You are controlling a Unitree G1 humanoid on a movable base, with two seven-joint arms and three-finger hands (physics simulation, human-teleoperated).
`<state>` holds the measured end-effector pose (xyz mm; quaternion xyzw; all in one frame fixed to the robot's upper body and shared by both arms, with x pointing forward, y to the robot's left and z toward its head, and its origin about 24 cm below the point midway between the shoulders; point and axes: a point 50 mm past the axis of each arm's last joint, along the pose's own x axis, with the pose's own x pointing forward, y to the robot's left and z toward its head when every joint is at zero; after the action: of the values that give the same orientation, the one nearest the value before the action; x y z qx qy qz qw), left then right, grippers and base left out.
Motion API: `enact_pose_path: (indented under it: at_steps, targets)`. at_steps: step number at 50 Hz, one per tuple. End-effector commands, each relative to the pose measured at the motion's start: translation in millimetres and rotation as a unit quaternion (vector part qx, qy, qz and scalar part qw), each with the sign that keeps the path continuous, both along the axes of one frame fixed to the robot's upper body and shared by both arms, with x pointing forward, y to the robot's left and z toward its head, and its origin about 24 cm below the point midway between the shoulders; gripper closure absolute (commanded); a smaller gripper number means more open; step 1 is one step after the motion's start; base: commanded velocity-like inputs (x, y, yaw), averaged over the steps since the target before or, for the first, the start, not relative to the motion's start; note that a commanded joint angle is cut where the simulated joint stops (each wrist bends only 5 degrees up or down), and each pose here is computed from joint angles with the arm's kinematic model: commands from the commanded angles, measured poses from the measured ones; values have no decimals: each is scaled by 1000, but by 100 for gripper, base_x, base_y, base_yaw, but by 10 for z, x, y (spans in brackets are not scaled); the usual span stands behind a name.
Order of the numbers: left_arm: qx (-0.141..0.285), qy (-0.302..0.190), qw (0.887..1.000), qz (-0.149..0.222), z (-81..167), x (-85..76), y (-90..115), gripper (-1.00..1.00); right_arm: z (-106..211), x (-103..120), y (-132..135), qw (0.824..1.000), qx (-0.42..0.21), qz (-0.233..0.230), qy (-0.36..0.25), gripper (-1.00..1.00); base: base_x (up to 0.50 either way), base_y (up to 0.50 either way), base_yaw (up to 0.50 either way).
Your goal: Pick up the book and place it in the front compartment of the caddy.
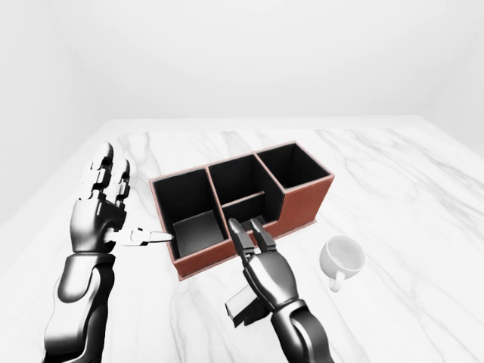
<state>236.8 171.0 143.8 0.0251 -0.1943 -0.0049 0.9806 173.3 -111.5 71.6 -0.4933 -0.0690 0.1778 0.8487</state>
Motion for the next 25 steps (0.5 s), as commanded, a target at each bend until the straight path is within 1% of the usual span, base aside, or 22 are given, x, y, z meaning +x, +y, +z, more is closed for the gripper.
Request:
enact_pose_path:
  at_steps: [1, 25]
  targets:
    - [0, 0, 1000, 1, 2, 1, 5, -100, -55, 22, 6, 1000, -8, -2, 5, -100, 0, 0, 0]
    - [1, -3, 1000, 0, 13, -6, -1, -100, -176, -21, 47, 1000, -21, 2, 17, -100, 0, 0, 0]
